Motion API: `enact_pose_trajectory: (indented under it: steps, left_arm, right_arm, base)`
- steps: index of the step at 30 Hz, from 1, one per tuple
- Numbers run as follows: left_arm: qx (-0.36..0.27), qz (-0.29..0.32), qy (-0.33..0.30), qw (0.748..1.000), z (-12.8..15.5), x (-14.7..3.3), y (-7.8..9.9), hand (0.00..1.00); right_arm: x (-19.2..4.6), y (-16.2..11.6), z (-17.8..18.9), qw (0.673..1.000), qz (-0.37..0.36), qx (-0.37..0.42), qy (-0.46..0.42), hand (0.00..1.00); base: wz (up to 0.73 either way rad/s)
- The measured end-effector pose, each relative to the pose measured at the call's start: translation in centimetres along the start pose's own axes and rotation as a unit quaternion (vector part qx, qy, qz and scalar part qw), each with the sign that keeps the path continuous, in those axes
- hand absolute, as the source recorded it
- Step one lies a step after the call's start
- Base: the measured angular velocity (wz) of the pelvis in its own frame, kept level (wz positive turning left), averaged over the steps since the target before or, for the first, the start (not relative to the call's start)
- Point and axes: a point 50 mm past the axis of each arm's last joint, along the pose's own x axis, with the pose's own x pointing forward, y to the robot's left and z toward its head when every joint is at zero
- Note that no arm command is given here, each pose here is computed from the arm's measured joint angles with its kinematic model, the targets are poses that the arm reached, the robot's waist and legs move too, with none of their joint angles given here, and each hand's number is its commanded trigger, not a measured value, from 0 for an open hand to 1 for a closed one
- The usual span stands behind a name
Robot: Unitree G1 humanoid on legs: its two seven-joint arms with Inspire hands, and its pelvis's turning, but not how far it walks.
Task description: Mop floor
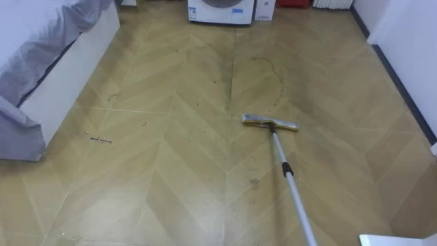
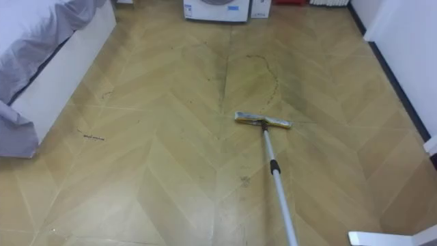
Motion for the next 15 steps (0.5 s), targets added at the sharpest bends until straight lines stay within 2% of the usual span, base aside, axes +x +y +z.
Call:
enact_pose_trajectory:
  steps: [15]
  left_arm:
    - [0.004, -0.015, 0.015, 1.0, -1.0, 0.0, -0.3, 0.0]
  right_arm:
    - [0.0, 0.0, -0.5, 1.0, -0.005, 0.003, 0.0, 1.0]
  base:
    - [-0.01]
